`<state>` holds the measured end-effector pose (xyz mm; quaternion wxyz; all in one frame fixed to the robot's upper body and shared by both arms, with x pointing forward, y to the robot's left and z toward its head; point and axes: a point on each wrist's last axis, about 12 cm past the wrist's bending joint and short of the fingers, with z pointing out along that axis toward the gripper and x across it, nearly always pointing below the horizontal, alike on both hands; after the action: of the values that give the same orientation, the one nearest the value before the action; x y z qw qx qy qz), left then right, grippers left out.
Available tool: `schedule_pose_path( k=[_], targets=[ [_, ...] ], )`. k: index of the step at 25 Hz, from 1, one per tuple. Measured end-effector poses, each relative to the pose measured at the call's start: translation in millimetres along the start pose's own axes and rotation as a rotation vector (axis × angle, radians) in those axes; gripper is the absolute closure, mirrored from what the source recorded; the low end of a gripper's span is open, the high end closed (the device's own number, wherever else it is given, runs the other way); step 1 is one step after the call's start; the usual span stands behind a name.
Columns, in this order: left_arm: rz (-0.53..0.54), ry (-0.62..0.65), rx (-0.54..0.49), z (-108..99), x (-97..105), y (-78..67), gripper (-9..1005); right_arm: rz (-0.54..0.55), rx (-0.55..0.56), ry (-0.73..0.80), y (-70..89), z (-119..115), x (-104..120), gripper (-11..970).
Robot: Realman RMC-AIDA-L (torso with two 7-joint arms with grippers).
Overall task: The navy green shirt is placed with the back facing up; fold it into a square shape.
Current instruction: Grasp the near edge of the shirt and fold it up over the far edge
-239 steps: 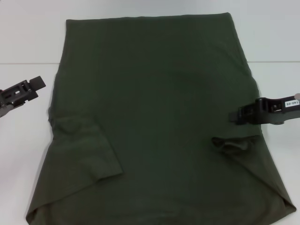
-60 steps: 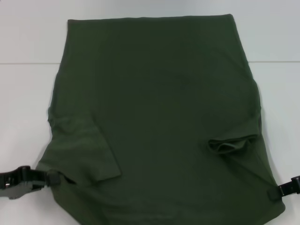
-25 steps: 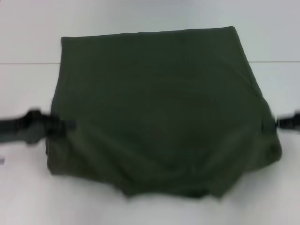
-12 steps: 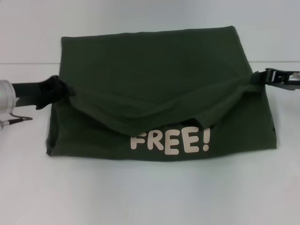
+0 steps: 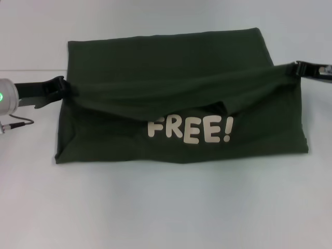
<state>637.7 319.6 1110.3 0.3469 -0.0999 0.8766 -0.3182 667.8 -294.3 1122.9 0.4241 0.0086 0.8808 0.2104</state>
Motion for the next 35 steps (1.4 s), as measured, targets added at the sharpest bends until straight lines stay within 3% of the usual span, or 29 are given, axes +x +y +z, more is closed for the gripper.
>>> schedule_pose_path(
  k=[7,13,20,26,31,34,35],
  targets=[
    [0.046,-0.024,-0.033,11.6,-3.9,-11.2,849,-0.083,0.055,-0.006,18.3,21.4,-2.0,862],
    [0.04,-0.089,-0.039,6.2,-10.0,-14.4,844,-0.136,0.07,-0.002,32.1,32.8,1.1,850],
    [0.062,-0.085,-0.027,7.2,-11.5,-20.7,837,-0.141,0.067,-0.002,33.9,33.2,-0.1,836],
    [0.087,-0.004,-0.023,13.5,-7.1,-24.5,832,-0.124,0.064,0.025,27.8,30.3,2.3,824],
    [0.098,0.057,-0.022,18.1,-3.6,-30.1,827,-0.179,0.056,0.071,30.8,29.5,-2.4,814],
    [0.099,0.077,0.018,11.4,-4.8,-34.1,824,-0.172,0.041,0.078,32.6,25.6,-8.1,808],
    [0.083,0.071,0.036,5.3,-5.0,-33.0,791,-0.163,0.035,0.075,31.7,22.8,-10.1,760]
  ],
)
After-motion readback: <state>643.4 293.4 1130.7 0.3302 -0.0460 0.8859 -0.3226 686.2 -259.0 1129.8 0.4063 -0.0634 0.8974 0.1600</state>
